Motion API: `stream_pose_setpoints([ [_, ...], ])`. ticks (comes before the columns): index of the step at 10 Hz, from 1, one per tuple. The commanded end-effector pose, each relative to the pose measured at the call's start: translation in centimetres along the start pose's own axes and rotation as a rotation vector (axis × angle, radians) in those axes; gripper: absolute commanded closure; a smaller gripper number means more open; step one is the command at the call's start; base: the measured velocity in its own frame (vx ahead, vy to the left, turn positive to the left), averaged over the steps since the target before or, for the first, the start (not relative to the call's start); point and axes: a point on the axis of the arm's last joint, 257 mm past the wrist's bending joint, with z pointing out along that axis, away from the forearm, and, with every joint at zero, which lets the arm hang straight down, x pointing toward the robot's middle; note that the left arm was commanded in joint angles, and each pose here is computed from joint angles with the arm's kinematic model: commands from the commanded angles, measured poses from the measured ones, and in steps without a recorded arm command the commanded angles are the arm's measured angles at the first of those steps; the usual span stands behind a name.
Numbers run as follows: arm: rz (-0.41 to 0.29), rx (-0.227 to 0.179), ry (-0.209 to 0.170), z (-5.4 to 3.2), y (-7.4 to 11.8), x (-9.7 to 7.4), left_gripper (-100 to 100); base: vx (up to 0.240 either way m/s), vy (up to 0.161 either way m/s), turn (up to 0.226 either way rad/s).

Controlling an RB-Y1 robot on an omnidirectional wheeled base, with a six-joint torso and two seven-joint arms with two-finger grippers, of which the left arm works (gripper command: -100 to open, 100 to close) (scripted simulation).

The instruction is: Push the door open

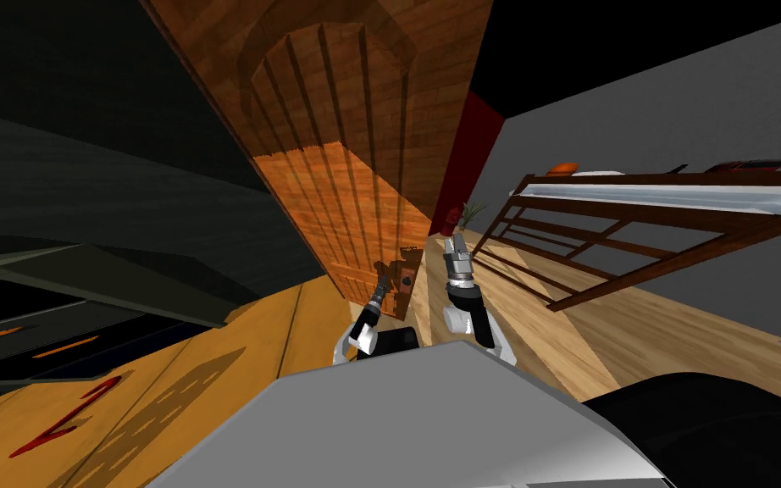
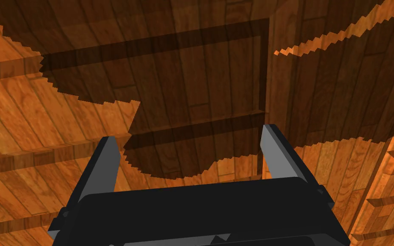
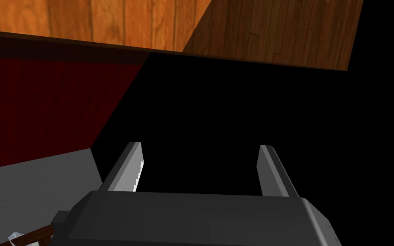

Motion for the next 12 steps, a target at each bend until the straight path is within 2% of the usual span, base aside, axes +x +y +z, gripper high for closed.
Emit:
stream_pose_setpoints([
  [1, 0.007, -0.004, -0.004, 0.54, 0.4, -0.8, -100, -0.077, 0.120, -0.033],
  [5, 0.017, -0.008, -0.018, 1.86, 0.8, -2.5, -100, -0.047, 0.105, -0.029],
  [12, 0.006, -0.001, -0.055, 5.39, 0.2, -5.2, -100, -0.099, 0.083, -0.037],
])
